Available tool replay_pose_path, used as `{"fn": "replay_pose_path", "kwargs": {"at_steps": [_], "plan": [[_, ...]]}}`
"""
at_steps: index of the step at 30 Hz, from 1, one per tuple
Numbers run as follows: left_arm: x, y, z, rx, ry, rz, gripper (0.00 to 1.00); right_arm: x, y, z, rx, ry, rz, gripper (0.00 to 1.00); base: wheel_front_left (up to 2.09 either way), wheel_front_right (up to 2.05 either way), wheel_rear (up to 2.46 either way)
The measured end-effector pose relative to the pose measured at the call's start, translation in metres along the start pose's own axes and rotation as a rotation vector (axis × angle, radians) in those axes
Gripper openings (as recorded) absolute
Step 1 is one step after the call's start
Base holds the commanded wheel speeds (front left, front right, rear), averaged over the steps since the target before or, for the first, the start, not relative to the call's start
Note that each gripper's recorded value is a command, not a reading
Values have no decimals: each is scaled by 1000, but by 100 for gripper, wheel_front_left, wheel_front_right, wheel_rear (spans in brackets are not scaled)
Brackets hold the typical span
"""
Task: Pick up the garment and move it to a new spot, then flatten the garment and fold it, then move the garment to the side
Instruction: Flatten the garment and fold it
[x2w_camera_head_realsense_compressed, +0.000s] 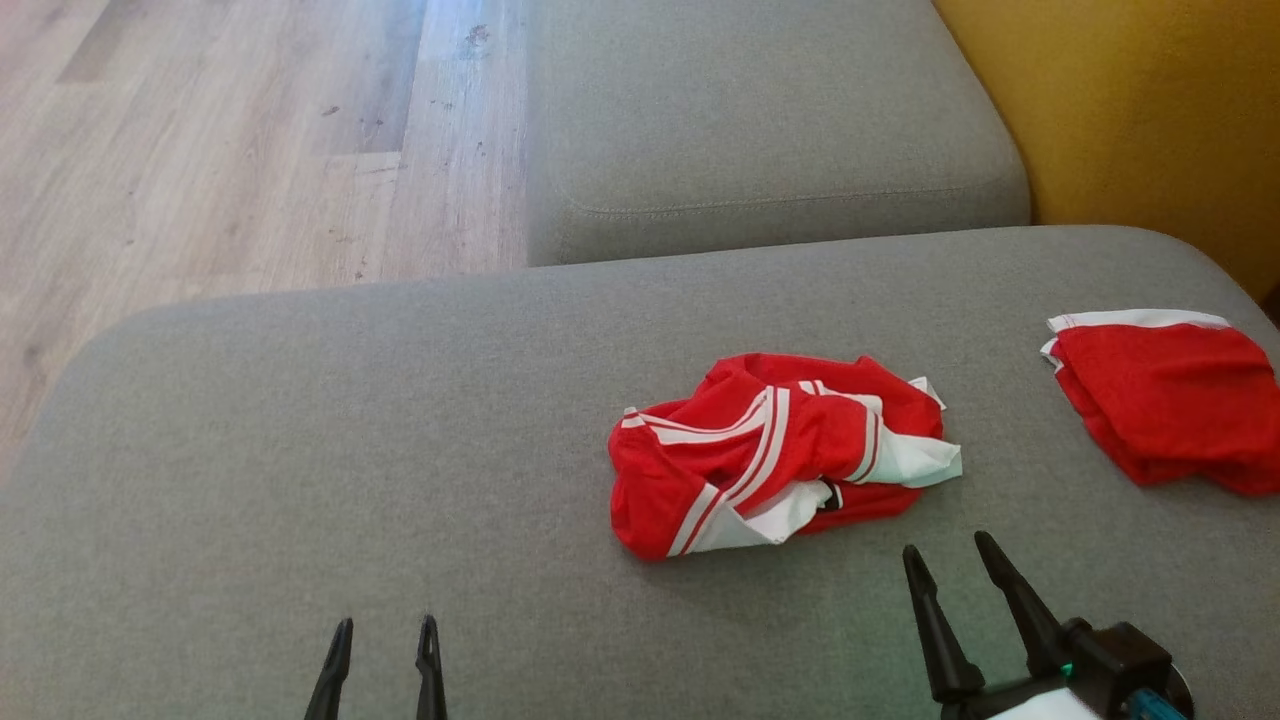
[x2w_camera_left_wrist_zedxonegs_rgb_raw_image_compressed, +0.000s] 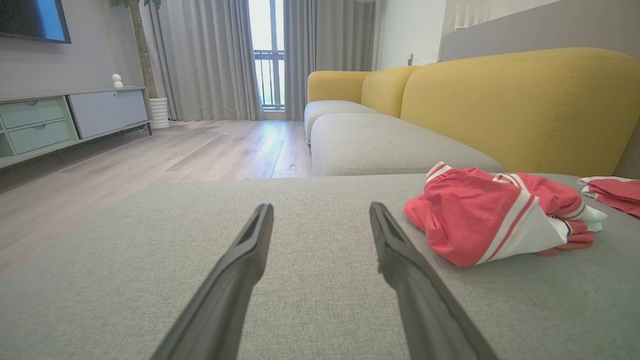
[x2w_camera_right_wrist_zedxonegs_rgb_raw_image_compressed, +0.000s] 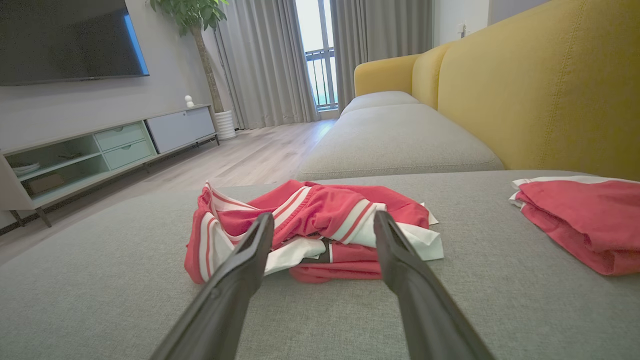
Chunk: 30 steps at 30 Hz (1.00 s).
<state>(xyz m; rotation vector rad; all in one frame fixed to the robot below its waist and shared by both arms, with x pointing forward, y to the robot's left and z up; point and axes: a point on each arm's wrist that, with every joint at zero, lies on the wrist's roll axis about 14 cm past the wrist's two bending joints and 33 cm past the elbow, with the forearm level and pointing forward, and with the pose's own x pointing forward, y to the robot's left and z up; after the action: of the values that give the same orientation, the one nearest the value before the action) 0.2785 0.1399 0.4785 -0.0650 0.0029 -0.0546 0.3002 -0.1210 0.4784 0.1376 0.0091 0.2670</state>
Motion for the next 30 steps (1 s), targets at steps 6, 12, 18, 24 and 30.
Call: {"fn": "replay_pose_path", "kwargs": {"at_steps": [6,12,18,24,30], "plan": [[0,0,-2,1,8,-1,100,0,0,0,0,0,-1,100,0,0,0],[1,-4,-7,-1,26,-20,100,0,-2,-3,3,9,-7,100,0,0,0],[17,-46,-2,90,4,-229,100,1,-7,-11,13,38,-22,100,0,0,0],[59,-97,31,185,-113,-461,100,10,-11,-18,20,68,-27,100,0,0,0],[89,-145,26,266,-120,-678,100,22,-23,-16,16,69,-52,100,0,0,0]]}}
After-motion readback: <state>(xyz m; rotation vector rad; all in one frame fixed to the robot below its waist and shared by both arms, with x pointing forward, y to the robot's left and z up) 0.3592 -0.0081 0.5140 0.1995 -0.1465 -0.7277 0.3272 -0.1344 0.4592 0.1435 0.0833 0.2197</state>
